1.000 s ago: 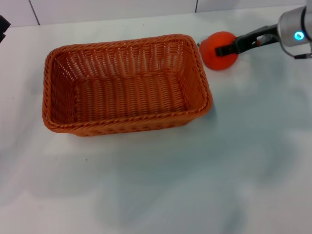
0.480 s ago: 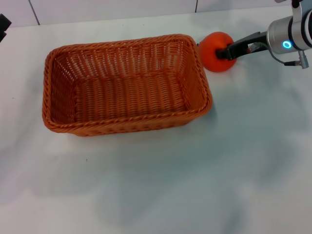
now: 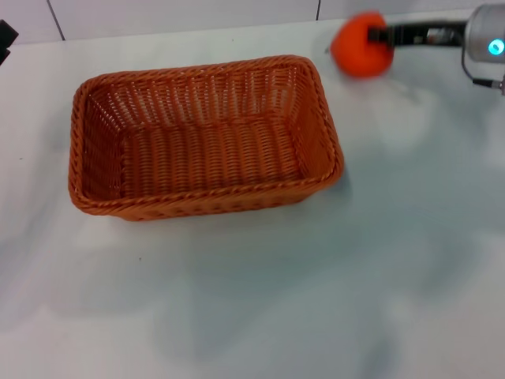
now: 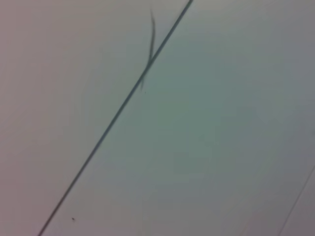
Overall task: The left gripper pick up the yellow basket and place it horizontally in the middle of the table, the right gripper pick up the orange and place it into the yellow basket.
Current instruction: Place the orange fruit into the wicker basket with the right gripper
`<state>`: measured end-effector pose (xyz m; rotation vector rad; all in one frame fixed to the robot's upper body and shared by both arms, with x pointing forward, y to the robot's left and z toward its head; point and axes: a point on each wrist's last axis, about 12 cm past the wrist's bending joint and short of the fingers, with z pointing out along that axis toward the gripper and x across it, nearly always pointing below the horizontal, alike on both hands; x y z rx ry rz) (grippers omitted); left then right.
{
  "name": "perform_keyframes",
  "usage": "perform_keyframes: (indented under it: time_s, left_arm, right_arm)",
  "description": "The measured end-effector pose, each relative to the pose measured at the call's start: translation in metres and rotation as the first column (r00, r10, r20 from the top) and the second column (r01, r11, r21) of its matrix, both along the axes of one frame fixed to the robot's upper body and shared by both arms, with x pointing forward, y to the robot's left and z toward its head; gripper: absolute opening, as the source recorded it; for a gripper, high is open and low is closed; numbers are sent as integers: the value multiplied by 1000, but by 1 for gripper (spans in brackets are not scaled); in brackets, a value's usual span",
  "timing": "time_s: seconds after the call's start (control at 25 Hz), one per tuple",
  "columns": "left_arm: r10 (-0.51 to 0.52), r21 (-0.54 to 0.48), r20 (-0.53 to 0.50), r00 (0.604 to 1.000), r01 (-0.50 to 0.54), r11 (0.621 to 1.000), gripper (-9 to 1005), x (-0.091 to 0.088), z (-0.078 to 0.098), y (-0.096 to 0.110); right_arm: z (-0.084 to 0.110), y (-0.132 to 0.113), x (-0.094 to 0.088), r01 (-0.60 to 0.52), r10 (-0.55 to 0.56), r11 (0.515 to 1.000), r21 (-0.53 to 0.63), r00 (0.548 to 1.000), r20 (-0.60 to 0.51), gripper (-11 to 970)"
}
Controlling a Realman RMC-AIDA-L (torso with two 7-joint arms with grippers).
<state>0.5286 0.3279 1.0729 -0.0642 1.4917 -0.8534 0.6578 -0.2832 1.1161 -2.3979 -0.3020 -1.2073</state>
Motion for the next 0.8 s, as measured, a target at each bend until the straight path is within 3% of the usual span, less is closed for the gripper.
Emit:
perform_keyframes:
  time_s: [0.16,0.36,0.52,0.64,0.8]
  left_arm:
    - [12,-7,10,1000,-12,1000,657,1,2,2]
    - [13,-5,14,1000,-13,1000,657,6,4,0]
    - [13,-5,9,1000,-13,1000,658,7,3,-3]
    - [16,-15,6,1000,-16,1000,658,7,2,-4]
    - [23,-25,4,1000,-23,999,658,7,1,-3]
  right_arm:
    - [21,5,-7,-101,69,973,207,985,159,148]
    - [38,45,-13,-294,201,907,303,932,301,120]
    - [38,86,-18,-433,327,859,274,875,357,93]
    - [32,114,-20,-516,436,828,220,839,325,72]
    - [26,129,-22,-568,510,810,147,805,303,167]
